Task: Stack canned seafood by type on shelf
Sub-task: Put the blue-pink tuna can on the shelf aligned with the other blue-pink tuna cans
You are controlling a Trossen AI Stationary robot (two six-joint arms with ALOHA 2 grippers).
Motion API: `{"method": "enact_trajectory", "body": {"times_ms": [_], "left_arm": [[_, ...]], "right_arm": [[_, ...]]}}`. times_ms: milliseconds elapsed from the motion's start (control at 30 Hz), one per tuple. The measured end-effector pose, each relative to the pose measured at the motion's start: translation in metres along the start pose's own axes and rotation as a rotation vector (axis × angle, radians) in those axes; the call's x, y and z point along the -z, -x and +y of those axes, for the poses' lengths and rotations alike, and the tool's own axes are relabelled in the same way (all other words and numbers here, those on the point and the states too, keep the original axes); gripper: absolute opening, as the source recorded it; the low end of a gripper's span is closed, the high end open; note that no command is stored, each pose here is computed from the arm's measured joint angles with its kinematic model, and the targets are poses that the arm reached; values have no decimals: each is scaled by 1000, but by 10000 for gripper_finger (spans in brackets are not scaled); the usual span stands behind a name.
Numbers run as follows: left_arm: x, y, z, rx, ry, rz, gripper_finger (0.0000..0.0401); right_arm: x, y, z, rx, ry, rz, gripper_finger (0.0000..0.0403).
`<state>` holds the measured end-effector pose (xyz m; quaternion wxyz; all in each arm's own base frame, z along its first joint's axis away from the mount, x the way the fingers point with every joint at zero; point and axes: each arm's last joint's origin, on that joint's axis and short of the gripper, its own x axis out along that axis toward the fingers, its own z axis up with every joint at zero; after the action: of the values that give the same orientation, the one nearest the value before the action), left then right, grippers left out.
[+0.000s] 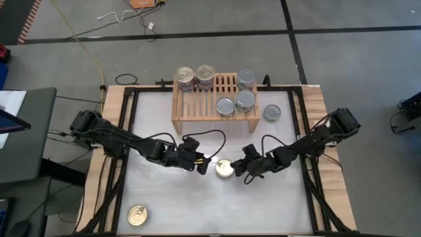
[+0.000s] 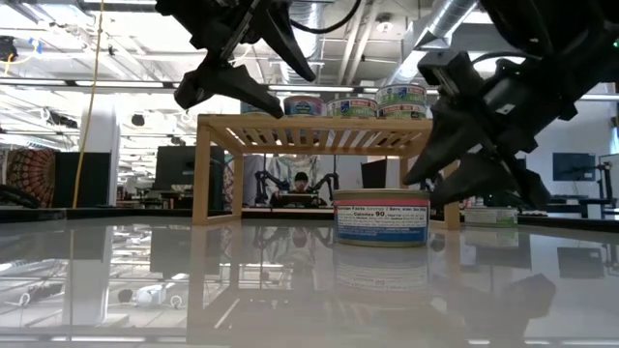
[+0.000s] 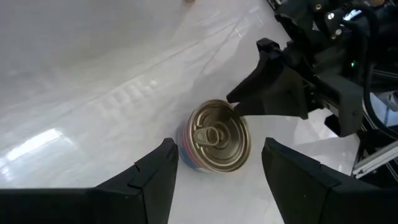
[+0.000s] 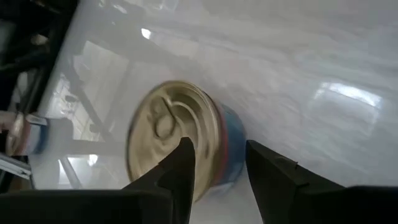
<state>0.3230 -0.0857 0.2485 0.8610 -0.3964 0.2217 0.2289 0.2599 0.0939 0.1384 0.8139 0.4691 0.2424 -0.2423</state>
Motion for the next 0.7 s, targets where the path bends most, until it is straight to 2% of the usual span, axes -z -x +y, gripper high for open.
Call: {"method": "enact_trajectory", "body": {"times_ms": [233,700], "left_arm": [[1,0,2,-17,-9,8,222],[-6,-3,6,-33,4,-5,222]], "right_arm": [[-2,-2,-2,7,-20,61,149],[0,-1,-1,5,-63,67,145]]}}
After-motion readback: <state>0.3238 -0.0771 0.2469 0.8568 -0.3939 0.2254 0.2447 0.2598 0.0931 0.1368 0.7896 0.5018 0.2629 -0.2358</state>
